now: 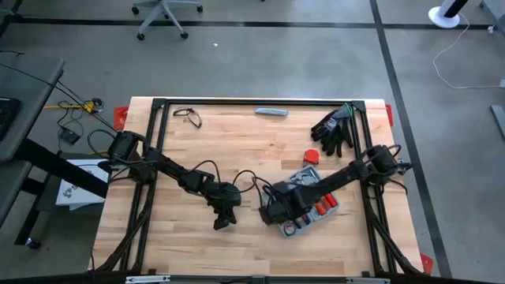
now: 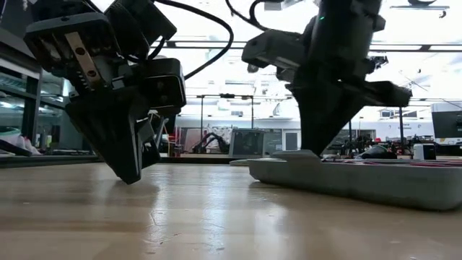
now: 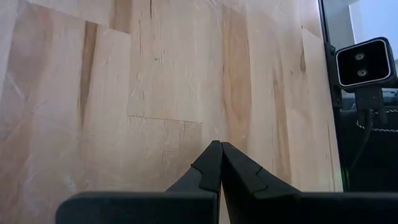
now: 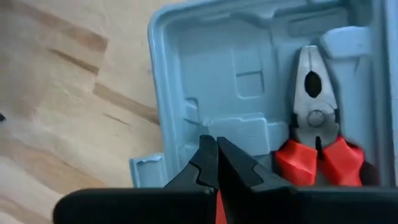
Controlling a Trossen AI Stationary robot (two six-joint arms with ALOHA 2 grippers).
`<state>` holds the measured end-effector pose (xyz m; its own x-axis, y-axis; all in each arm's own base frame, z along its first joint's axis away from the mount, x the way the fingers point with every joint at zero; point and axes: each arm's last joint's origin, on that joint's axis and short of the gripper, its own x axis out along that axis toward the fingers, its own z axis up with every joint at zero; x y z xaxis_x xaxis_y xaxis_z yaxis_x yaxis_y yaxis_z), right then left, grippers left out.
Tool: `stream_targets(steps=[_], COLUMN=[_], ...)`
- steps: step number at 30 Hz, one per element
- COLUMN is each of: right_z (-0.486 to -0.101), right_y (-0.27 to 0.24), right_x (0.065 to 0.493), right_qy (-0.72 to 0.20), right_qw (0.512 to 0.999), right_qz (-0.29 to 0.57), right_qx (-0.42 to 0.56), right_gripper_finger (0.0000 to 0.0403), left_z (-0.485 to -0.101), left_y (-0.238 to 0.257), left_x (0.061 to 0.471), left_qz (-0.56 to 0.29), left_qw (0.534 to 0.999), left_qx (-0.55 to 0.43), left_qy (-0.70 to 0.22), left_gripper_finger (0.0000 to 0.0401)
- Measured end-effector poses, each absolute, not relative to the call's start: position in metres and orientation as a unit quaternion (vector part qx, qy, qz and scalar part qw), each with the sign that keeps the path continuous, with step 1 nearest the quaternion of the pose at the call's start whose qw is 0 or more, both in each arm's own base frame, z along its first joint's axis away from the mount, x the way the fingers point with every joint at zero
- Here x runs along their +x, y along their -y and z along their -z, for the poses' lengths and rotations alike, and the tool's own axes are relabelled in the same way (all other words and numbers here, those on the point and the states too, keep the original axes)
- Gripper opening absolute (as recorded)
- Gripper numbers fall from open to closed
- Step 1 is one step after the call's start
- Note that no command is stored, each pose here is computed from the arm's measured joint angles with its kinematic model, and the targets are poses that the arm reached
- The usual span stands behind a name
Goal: Prefit tool cases
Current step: Put the orange hex key set into the gray prefit tool case
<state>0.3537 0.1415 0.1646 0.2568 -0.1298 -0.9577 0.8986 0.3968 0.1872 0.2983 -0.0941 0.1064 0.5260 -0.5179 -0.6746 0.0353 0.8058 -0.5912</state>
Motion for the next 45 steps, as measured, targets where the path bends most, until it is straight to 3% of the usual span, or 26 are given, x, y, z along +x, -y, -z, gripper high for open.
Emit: stream_targets(steps=[5, 22, 45], right_z=[-0.17, -0.168, -0.146], right_y=[-0.148, -0.167, -0.159], right_x=[0.351, 0.336, 0.35], right_qy=[-0.453, -0.528, -0.583], right_qw=[0.694, 0.662, 0.66], right_qz=[0.383, 0.354, 0.302], right_qx=[0.408, 0.397, 0.364], right_gripper_finger=[0.0, 0.0, 0.0], left_z=[-0.106, -0.106, -0.105], left_y=[0.094, 0.094, 0.094], left_x=[0.298, 0.298, 0.298], left_qz=[0.166, 0.165, 0.16], left_qw=[0.833, 0.832, 0.832], left_qx=[-0.264, -0.263, -0.262], left_qy=[-0.458, -0.46, -0.463], left_gripper_finger=[0.0, 0.0, 0.0])
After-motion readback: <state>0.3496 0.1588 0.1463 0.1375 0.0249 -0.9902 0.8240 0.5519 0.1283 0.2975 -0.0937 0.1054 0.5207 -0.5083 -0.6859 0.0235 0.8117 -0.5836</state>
